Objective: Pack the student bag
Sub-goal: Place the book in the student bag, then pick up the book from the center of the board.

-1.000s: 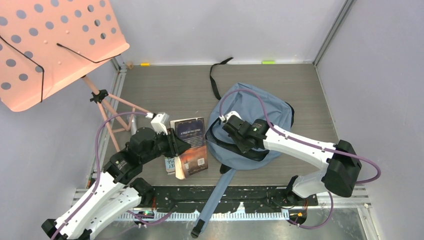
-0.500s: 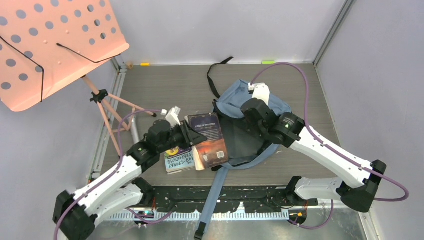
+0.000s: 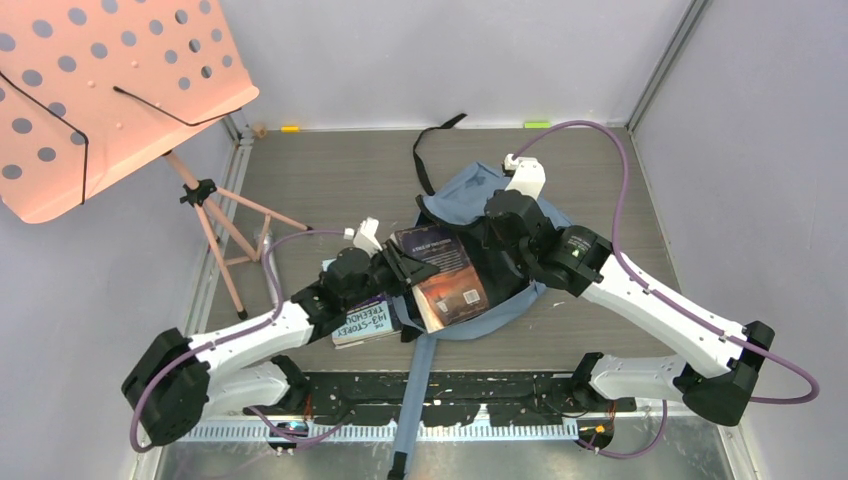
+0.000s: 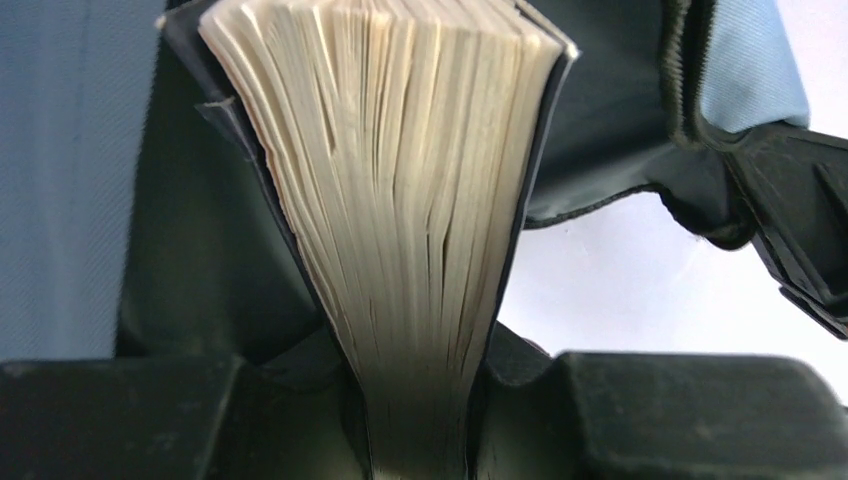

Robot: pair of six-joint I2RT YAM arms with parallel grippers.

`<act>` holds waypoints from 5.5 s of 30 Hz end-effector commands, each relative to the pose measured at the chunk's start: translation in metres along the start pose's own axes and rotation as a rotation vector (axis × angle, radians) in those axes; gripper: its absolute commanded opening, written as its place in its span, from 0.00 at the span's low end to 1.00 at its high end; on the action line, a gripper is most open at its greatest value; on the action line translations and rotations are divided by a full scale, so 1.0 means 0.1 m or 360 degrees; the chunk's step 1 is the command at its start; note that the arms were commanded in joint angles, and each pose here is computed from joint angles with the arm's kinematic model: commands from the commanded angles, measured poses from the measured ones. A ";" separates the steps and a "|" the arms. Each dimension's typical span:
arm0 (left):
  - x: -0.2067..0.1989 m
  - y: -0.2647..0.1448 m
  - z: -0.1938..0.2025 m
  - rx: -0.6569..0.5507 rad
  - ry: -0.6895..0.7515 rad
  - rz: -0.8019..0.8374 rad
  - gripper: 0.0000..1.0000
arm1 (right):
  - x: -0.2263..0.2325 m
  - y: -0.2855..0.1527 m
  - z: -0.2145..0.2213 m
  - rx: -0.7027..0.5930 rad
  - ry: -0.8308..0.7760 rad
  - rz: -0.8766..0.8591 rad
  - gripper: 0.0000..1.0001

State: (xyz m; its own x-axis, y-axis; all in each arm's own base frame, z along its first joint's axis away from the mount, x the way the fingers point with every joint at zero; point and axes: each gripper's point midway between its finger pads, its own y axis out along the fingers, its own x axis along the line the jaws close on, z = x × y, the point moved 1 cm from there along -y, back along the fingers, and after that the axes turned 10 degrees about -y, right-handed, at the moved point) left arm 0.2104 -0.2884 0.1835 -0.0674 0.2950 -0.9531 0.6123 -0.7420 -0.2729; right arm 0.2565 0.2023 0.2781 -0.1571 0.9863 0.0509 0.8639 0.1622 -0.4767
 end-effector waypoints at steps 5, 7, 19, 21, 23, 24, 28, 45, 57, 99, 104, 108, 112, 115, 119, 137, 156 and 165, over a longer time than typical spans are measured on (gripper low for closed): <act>-0.68 0.30 -0.27 -0.0270 -0.0204 0.0460 0.00 | 0.12 -0.16 -0.54 -0.0296 0.0300 -0.0111 0.01; -0.63 0.41 -0.24 -0.0270 -0.0213 0.0431 0.00 | 0.13 -0.17 -0.58 -0.0326 0.0313 -0.0125 0.01; -0.61 0.93 -0.48 -0.0562 -0.0189 0.0522 0.00 | 0.17 -0.16 -0.61 -0.0351 0.0270 -0.0162 0.01; -0.62 1.01 -0.48 -0.0568 -0.0212 0.0578 0.00 | 0.12 -0.17 -0.62 -0.0360 0.0248 -0.0129 0.01; -0.61 1.11 -0.45 -0.0540 -0.0234 0.0601 0.00 | 0.09 -0.19 -0.63 -0.0371 0.0223 -0.0115 0.01; -0.62 1.18 -0.43 -0.0521 -0.0230 0.0609 0.00 | 0.07 -0.20 -0.63 -0.0374 0.0202 -0.0106 0.01; -0.56 1.48 -0.36 -0.0483 -0.0070 0.0583 0.00 | 0.05 -0.17 -0.55 -0.0326 0.0141 -0.0076 0.01; -0.04 1.42 -0.28 -0.0420 0.0269 0.0133 0.75 | -0.01 -0.20 -0.44 -0.0307 0.0181 -0.0084 0.01; 0.31 1.14 0.00 -0.0223 0.0240 -0.0042 0.67 | -0.05 -0.20 -0.39 -0.0291 0.0153 -0.0057 0.01; -0.10 0.43 0.09 0.0020 0.1041 -0.0051 0.94 | -0.41 0.03 -0.29 -0.0211 0.0007 0.0318 0.00; 0.23 -0.15 -0.10 0.0093 0.1021 -0.0380 1.00 | -0.50 0.02 -0.17 -0.0176 0.0014 0.0321 0.00; 0.66 -0.67 -0.38 0.0030 0.0848 -0.0740 1.00 | -0.50 0.02 -0.08 -0.0146 0.0014 0.0298 0.01; 0.96 -1.04 -0.62 -0.0168 0.0680 -0.0938 1.00 | -0.47 0.05 0.01 -0.0112 0.0027 0.0269 0.00; 1.15 -1.25 -0.73 -0.0317 0.0540 -0.1018 1.00 | -0.43 0.07 0.05 -0.0088 0.0039 0.0241 0.00; 1.43 -1.45 -0.81 -0.0497 0.0425 -0.1138 1.00 | -0.40 0.09 0.08 -0.0069 0.0034 0.0223 0.00; 1.91 -1.39 -0.40 -0.0333 0.0130 -0.1104 0.68 | -0.33 0.12 0.10 -0.0064 0.0062 0.0170 0.00; 2.07 -1.74 -0.38 -0.0586 -0.0062 -0.1062 0.12 | -0.32 0.12 0.11 -0.0071 0.0084 0.0151 0.00; 1.49 -1.71 -0.57 -0.0695 0.0038 -0.0747 0.00 | -0.28 0.10 0.05 -0.0087 0.0085 0.0124 0.00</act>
State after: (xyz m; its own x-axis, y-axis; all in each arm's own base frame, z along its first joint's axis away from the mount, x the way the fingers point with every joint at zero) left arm 0.1286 -0.0851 0.0613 -0.4579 0.5520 -0.6969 0.7217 -0.2269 -0.6539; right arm 0.2598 0.1742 0.2434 -0.0853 0.9964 -0.0024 0.8599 0.0724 -0.5053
